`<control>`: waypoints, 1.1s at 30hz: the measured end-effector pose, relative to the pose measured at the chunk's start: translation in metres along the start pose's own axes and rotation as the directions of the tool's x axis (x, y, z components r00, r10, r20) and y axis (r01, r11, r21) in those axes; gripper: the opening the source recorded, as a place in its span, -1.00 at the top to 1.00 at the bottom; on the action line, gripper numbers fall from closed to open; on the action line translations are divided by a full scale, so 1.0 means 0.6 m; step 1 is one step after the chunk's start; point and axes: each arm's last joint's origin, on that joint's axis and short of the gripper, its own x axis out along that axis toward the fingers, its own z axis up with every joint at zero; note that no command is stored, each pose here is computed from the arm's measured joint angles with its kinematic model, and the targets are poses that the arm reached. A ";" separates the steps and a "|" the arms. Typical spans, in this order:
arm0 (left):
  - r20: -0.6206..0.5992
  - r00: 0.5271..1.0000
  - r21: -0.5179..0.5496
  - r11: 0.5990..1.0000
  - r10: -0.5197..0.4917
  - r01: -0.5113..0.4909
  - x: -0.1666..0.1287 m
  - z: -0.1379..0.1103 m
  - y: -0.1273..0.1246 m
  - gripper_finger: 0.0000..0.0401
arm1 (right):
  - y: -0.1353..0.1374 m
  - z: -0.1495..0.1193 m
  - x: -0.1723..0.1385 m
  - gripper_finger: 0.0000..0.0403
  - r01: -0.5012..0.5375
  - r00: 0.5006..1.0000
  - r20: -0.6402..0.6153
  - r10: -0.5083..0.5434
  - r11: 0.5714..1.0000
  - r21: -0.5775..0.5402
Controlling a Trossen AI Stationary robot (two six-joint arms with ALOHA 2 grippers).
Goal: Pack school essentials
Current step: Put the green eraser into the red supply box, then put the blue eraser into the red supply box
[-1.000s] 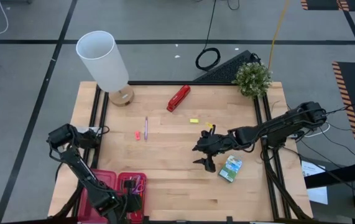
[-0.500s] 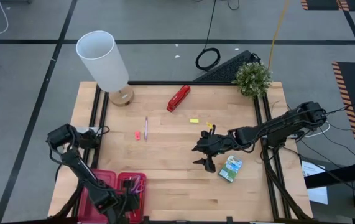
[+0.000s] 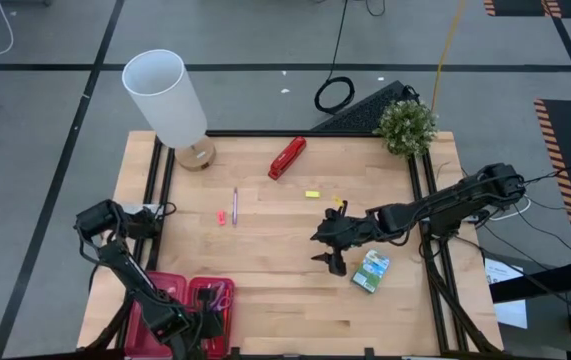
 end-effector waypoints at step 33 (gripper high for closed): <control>0.272 0.958 0.042 0.994 0.091 -0.106 -0.056 0.097 0.069 0.95 | -0.182 -0.092 -0.002 -0.19 0.010 0.985 -0.167 -0.050 0.972 -0.233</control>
